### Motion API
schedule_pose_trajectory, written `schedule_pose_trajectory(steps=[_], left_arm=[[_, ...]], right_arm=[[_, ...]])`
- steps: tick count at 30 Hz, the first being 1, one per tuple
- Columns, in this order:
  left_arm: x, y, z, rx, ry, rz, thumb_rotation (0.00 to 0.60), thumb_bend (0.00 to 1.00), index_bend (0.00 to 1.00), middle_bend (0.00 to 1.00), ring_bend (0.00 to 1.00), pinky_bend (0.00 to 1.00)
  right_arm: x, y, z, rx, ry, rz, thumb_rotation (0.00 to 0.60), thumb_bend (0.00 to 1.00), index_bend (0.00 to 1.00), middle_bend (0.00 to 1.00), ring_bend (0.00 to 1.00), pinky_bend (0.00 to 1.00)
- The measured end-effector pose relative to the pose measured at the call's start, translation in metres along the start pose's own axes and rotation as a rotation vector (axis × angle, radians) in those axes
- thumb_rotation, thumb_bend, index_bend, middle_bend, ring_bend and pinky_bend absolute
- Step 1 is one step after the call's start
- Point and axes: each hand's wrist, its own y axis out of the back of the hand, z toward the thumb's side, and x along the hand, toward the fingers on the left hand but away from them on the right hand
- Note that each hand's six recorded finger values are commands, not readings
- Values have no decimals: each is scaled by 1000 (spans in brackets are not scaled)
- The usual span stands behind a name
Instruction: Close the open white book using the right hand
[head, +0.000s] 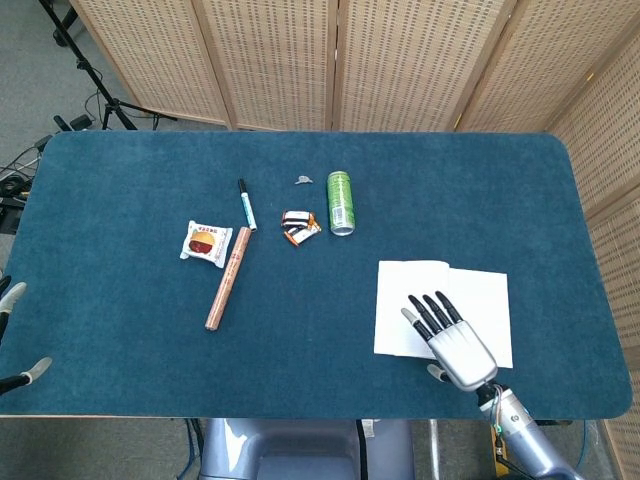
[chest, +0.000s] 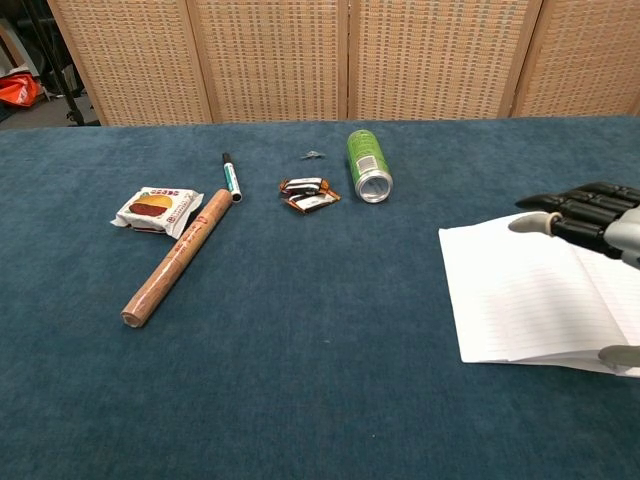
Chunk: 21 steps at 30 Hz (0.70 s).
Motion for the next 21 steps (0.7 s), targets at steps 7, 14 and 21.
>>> schedule_pose_trajectory(steps=[7, 14, 21], left_arm=[[0, 2, -2, -8, 3, 5, 600, 0, 0, 0, 0, 0], [-1, 4, -3, -13, 4, 10, 600, 0, 0, 0, 0, 0], [-1, 4, -4, -15, 6, 9, 600, 0, 0, 0, 0, 0]], right_arm=[[-17, -14, 18, 78, 24, -2, 600, 53, 0, 0, 0, 0], [-29, -23, 21, 138, -6, -7, 600, 1, 0, 0, 0, 0], [-32, -32, 19, 177, -44, -3, 600, 0, 0, 0, 0, 0]])
